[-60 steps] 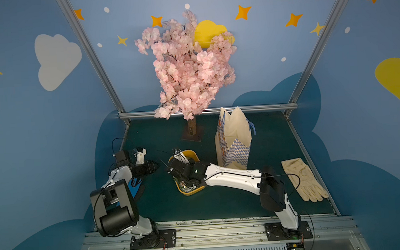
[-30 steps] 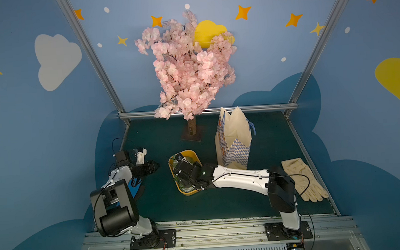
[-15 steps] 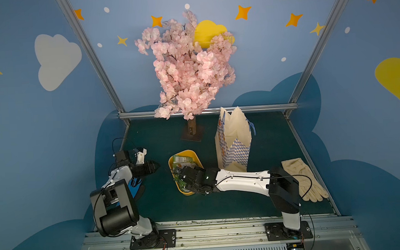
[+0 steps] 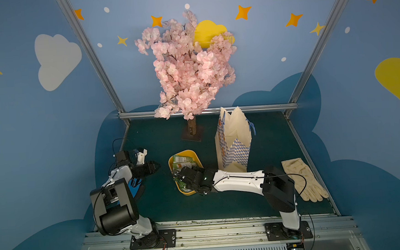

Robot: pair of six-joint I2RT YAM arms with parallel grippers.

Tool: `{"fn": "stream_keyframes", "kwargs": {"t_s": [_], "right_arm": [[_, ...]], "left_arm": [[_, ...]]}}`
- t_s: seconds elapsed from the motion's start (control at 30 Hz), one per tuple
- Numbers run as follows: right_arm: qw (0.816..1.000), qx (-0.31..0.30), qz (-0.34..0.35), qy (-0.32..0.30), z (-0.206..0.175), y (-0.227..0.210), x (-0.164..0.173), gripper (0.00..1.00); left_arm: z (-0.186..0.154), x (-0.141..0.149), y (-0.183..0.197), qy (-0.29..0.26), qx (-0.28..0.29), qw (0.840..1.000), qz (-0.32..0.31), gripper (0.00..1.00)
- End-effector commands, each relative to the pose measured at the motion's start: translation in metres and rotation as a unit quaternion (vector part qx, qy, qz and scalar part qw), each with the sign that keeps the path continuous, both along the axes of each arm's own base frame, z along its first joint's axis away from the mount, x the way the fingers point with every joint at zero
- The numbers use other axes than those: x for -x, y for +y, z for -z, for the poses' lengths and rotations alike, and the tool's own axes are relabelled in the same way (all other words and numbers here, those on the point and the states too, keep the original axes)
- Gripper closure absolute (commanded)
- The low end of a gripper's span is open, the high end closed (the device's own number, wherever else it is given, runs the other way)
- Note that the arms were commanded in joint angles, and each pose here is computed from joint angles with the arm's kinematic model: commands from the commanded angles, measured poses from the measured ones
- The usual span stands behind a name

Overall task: Place the condiment packets inside the bag
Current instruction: Pick up the condiment packet from the storage box.

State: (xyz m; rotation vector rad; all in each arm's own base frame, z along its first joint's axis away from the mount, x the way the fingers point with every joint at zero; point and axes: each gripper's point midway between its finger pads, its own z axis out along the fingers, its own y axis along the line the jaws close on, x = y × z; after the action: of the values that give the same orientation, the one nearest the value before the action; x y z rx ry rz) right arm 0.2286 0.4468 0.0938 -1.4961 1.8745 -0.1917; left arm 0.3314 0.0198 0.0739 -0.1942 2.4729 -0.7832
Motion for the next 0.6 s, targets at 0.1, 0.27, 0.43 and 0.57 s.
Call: {"fn": "stream_keyframes", "kwargs": {"t_s": [0.1,0.27,0.43,0.57], "right_arm": [[0.998,0.032,-0.043,-0.043,0.009,0.006,0.018,0.32],[0.998,0.020,-0.046,-0.049,0.006,0.006,0.023,0.32],[0.997,0.015,-0.042,-0.057,-0.001,0.005,0.022,0.32],[0.997,-0.003,-0.032,-0.069,-0.006,0.010,0.015,0.34]], "left_arm": [[-0.002,-0.001,-0.001,0.003,0.014,1.000,0.005,0.40],[-0.001,-0.002,-0.001,0.006,0.016,1.000,0.005,0.40],[-0.002,-0.001,0.000,0.005,0.014,1.000,0.004,0.39],[-0.002,-0.002,0.000,0.005,0.015,1.000,0.004,0.39]]}}
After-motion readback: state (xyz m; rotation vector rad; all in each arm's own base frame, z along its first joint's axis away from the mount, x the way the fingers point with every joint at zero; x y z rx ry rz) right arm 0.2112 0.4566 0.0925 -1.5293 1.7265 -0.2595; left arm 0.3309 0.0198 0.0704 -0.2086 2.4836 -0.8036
